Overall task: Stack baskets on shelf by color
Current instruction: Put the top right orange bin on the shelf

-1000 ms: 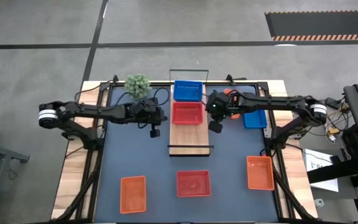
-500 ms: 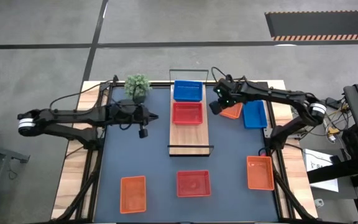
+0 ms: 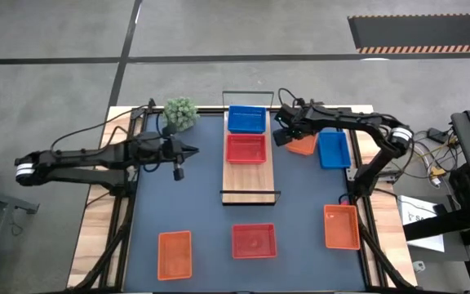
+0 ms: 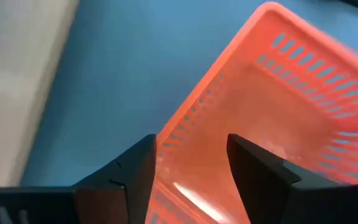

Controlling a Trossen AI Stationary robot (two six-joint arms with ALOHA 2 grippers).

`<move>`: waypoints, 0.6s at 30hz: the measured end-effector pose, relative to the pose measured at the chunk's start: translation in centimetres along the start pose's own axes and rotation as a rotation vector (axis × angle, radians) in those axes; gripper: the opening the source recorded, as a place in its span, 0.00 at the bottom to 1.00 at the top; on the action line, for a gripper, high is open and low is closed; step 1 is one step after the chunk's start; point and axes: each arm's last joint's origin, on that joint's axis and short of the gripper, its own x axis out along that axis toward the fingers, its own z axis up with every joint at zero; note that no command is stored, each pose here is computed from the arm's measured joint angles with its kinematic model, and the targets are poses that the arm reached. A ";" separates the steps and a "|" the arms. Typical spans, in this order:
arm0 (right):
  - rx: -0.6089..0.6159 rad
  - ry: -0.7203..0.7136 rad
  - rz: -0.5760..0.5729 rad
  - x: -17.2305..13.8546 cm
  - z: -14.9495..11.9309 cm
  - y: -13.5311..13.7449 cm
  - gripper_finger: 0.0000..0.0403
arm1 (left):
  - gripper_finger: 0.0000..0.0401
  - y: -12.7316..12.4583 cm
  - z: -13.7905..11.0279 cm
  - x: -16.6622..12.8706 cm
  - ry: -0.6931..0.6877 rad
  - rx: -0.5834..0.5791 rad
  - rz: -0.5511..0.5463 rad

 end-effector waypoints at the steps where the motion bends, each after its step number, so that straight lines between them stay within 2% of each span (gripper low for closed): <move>1: -0.002 0.008 -0.005 0.3 0.0 0.1 0.47 | 0.02 0.0 -0.1 -0.1 -0.003 0.000 0.003; 13: 0.031 -0.015 0.011 0.8 0.3 0.5 0.47 | 0.02 0.0 -0.1 -0.3 -0.017 0.001 0.008; 18: 0.035 -0.005 0.018 1.0 0.2 0.6 0.41 | 0.02 0.0 0.0 -0.3 -0.019 0.000 0.008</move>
